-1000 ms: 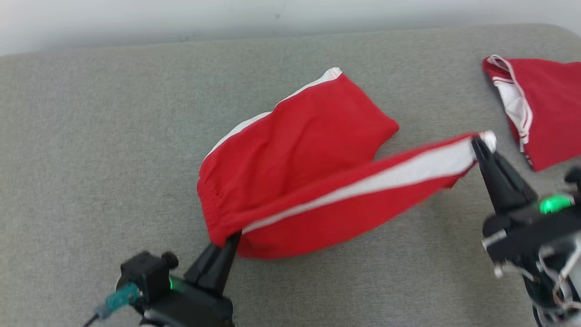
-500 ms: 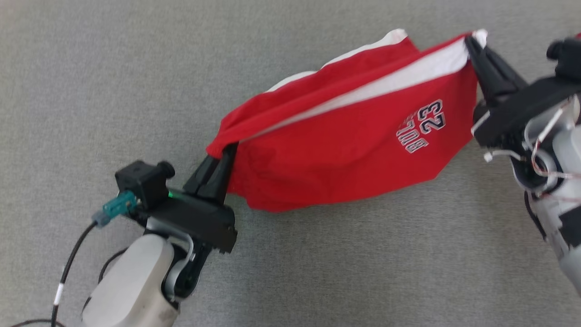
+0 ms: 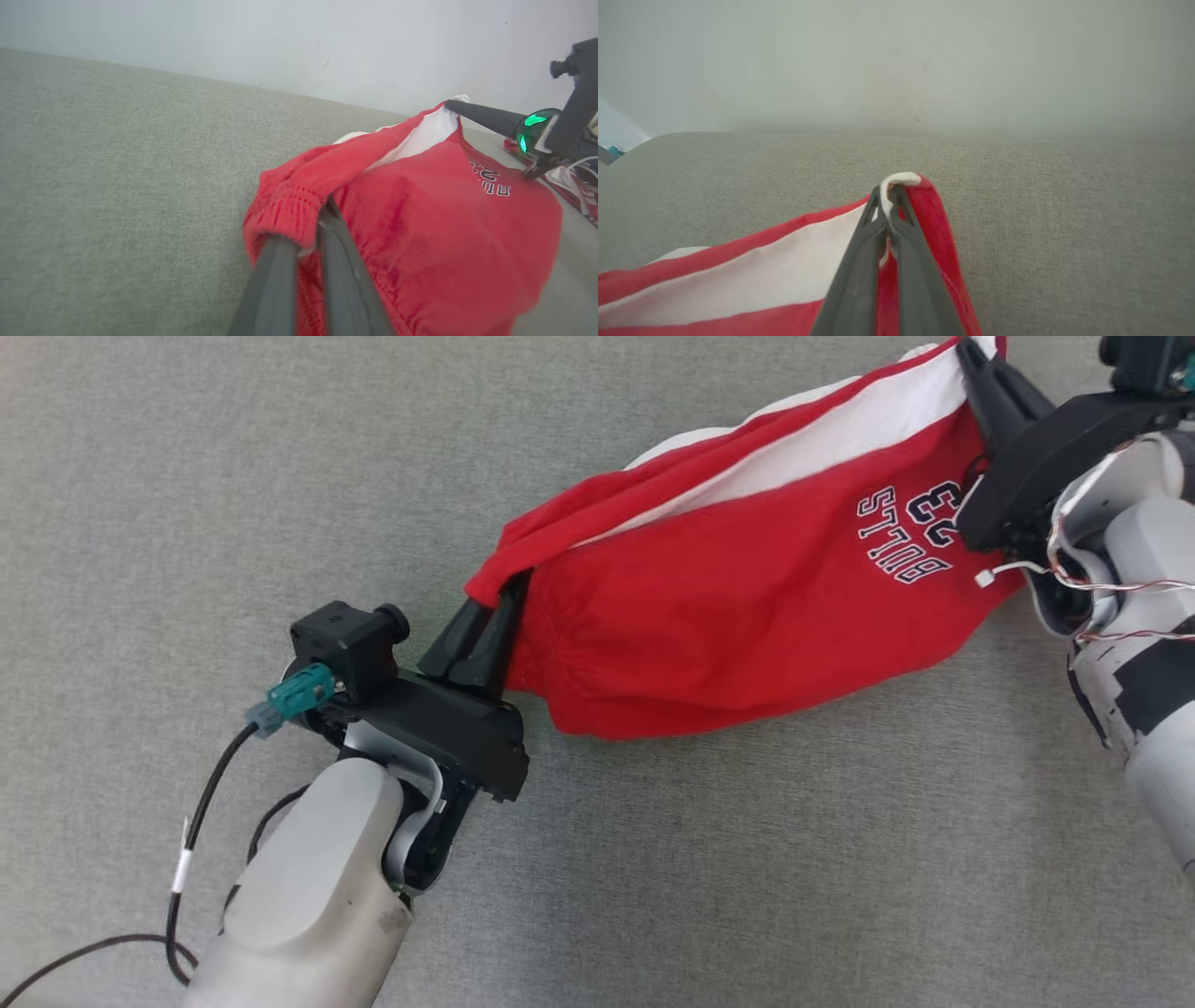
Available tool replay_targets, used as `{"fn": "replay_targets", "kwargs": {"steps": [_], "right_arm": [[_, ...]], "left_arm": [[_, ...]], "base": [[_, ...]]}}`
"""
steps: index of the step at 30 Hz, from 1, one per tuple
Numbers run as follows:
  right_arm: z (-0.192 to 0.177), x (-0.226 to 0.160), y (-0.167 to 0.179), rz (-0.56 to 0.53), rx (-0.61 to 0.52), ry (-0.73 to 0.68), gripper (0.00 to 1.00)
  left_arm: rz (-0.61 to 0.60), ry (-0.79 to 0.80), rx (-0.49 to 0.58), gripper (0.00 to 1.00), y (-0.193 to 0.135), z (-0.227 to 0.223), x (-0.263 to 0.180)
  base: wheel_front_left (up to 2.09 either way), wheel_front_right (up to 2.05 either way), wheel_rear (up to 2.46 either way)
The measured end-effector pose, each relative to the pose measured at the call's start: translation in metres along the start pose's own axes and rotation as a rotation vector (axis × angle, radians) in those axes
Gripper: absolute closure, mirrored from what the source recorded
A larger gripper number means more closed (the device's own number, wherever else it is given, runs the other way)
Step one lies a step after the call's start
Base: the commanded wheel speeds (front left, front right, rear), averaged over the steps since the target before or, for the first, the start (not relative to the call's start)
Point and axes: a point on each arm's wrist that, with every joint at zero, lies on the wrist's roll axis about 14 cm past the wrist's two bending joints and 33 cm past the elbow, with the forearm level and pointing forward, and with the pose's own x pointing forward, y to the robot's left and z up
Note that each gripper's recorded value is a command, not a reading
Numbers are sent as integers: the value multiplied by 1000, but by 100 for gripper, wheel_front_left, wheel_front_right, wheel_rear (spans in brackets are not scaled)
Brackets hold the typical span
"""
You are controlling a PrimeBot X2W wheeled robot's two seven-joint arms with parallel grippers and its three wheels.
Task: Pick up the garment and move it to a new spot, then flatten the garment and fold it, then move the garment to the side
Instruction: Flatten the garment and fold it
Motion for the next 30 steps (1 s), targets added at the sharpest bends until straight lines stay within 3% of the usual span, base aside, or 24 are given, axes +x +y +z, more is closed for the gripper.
{"fn": "replay_targets", "kwargs": {"steps": [1,6,13,22,30], "right_arm": [[0,1,2,4,-3,-2,0],[6,-9,5,16,-64,-22,0],[-5,-46,-19,-23,-126,15,0],[-30,-68,-31,-66,-97,114,0],[-56,-66,-28,-73,-67,195,0]], "left_arm": [[2,-3,4,0,1,1,0],[23,-17,3,0,2,5,-11],[100,-102,-2,0,9,25,-43],[261,-286,89,0,37,78,-90],[348,-264,165,0,53,70,-117]], "base": [[0,0,0],[0,0,0],[0,0,0],[0,0,0],[0,0,0]]}}
